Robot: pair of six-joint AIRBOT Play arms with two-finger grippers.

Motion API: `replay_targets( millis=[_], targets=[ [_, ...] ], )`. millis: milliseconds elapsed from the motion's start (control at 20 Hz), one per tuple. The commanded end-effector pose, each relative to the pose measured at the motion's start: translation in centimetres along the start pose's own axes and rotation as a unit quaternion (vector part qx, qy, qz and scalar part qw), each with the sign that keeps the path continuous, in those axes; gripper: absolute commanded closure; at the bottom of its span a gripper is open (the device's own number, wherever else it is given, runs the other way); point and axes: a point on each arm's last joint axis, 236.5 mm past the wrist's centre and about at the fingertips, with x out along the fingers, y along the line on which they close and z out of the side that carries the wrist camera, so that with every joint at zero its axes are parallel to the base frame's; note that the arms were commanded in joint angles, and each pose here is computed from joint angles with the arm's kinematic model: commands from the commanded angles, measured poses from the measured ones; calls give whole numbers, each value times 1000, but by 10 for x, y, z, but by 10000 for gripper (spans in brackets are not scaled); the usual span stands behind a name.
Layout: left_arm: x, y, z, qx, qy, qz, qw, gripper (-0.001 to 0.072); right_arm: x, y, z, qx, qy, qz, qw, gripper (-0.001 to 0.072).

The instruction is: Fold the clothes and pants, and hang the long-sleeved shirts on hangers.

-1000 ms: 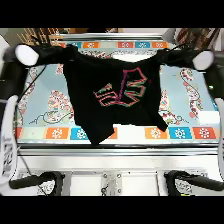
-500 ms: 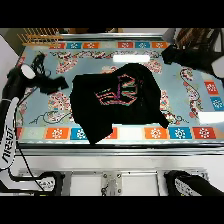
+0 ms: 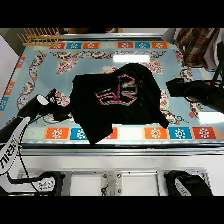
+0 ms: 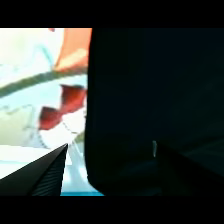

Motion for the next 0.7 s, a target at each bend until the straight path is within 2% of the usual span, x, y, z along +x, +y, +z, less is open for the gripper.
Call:
replay_targets(
  millis=[0, 200, 250, 350, 400, 500, 650],
  targets=[
    [18, -13, -11, 1, 12, -10, 1000, 139, -10, 1, -11, 5, -1, 2, 1000, 97],
    [30, -27, -25, 22, 56, -9, 998, 139, -12, 1, -10, 5, -3, 2, 1000, 97],
    [28, -33, -25, 29, 58, -12, 998, 222, -12, 0, -10, 7, -3, 1, 1000, 97],
    [21, -48, -23, 47, 57, -18, 997, 672, -13, -19, -13, 25, 4, -30, 999, 97],
    [14, -53, -19, 59, 48, -23, 997, 696, -13, -38, -22, 45, 19, -59, 997, 97],
    [-3, -66, -9, 89, 22, -35, 995, 696, -12, -95, -67, 119, 79, -135, 980, 97],
    [-28, -74, 1, 107, -11, -44, 993, 696, -3, -172, -163, 262, 149, -220, 928, 95]
  ],
)
